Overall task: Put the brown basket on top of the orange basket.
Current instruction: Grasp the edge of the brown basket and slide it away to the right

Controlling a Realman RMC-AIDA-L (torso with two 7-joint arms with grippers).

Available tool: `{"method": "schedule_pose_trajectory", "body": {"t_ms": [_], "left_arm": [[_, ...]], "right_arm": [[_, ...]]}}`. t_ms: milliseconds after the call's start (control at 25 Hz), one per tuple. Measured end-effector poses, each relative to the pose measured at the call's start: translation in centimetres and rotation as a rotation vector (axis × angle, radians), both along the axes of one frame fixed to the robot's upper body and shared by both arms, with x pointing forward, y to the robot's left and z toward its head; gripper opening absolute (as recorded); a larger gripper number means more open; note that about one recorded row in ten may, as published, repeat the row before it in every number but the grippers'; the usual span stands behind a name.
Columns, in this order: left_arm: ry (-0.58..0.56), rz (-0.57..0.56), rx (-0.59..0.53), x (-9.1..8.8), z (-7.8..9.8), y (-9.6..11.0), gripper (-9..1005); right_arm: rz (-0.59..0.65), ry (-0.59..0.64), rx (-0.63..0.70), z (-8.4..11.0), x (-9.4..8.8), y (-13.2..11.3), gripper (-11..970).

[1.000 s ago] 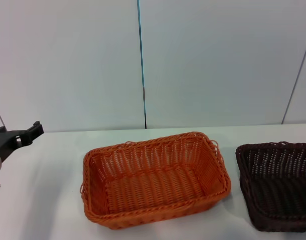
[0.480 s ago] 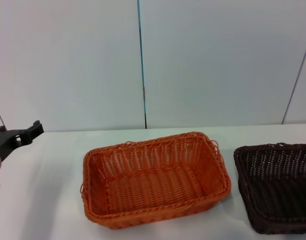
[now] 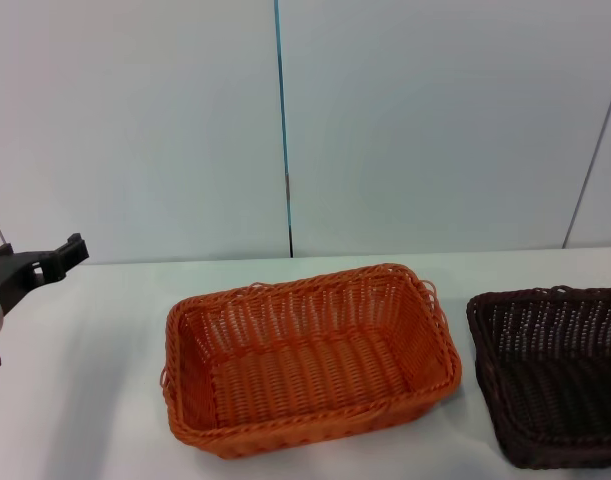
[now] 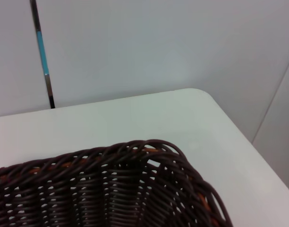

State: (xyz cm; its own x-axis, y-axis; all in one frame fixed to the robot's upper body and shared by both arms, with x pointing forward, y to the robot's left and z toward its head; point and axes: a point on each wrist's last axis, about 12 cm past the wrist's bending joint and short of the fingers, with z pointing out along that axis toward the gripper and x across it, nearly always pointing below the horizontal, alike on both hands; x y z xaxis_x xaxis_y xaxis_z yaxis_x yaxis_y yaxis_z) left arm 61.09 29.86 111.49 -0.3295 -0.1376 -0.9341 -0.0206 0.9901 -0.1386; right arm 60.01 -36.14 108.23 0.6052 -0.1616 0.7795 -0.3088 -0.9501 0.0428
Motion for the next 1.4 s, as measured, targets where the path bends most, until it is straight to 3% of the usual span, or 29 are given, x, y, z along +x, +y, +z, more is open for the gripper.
{"method": "schedule_pose_trajectory", "body": {"t_ms": [560, 1400], "left_arm": [[0.0, 0.001, -0.001, -0.01, -0.01, -0.02, 935], [0.019, -0.03, -0.01, -0.08, -0.08, -0.51, 935]], "right_arm": [[-0.004, 0.001, -0.014, 0.16, -0.21, -0.37, 315], [0.044, 0.022, -0.086, -0.07, -0.19, 0.08, 267]]}}
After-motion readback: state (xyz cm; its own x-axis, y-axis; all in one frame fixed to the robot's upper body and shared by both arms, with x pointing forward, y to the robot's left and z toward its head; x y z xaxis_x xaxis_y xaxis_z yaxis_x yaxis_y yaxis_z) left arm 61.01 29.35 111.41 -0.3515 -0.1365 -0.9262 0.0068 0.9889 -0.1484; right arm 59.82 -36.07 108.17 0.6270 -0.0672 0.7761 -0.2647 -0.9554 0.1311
